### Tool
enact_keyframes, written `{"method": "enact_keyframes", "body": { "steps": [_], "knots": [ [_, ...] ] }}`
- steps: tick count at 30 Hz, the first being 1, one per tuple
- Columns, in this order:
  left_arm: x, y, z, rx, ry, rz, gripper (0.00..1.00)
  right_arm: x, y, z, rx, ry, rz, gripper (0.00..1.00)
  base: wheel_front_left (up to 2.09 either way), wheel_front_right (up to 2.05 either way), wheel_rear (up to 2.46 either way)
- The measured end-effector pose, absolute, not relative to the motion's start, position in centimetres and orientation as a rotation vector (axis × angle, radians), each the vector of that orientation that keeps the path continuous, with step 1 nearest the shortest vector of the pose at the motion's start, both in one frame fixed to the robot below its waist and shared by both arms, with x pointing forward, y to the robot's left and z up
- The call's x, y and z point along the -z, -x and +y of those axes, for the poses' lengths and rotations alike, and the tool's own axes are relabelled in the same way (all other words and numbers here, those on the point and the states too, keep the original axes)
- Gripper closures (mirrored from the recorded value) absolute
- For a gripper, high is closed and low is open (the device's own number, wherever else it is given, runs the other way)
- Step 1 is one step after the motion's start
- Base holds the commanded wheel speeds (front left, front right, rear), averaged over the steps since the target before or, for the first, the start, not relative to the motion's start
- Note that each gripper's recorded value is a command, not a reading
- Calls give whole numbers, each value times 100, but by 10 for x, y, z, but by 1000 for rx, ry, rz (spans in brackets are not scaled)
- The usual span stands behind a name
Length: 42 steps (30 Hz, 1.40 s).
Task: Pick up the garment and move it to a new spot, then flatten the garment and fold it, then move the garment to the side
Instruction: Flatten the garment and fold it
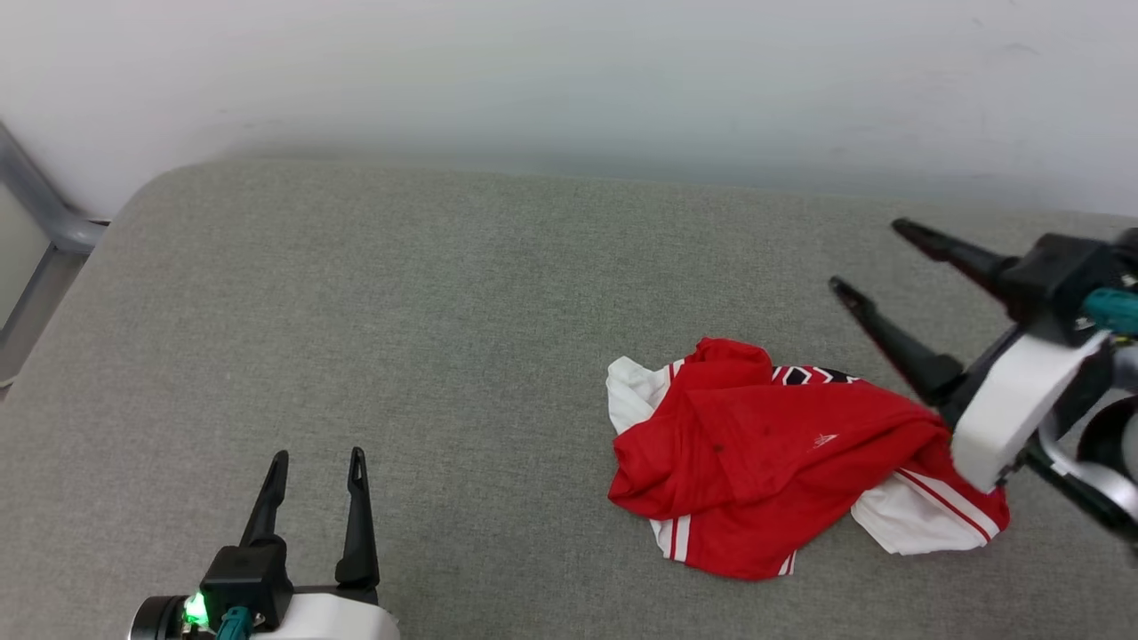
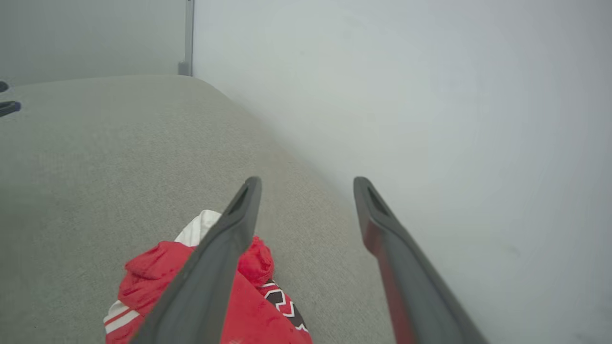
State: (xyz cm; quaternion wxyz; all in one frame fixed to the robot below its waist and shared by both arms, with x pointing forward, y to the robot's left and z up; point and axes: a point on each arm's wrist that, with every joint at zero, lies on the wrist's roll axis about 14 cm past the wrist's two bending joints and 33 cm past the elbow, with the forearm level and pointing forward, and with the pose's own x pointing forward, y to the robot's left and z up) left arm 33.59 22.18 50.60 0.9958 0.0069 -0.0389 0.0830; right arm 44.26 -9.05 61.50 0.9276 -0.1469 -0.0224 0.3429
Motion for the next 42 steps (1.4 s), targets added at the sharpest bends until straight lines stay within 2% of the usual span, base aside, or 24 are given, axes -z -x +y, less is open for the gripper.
{"method": "enact_keyframes", "body": {
  "steps": [3, 7, 16, 24, 28, 29, 35, 42],
  "knots": [
    [-505, -337, 222, -165, -12, -75, 0, -595, -429, -59, -801, 329, 32, 0, 0, 0, 0],
    [-502, -340, 224, -173, -12, -65, 0, -549, -412, -31, -930, 407, 231, 0, 0, 0, 0],
    [-493, -350, 227, -187, -2, -35, 0, -465, -386, -17, -1117, 598, 600, 0, 0, 0, 0],
    [-483, -359, 232, -204, -1, -1, 0, -406, -396, -27, -1129, 654, 794, 0, 0, 0, 0],
    [-479, -362, 235, -216, -2, 11, 0, -384, -403, -31, -1115, 669, 827, 0, 0, 0, 0],
    [-476, -361, 236, -223, -4, 20, 0, -380, -406, -25, -1121, 665, 803, 100, 0, 0, 0],
    [-481, -360, 234, -219, 1, 5, 0, -398, -400, -9, -1153, 591, 692, 100, 0, 0, 0],
    [-489, -355, 229, -202, 4, -22, 0, -463, -408, 22, -1172, 421, 452, 100, 0, 0, 0]
  ]
}}
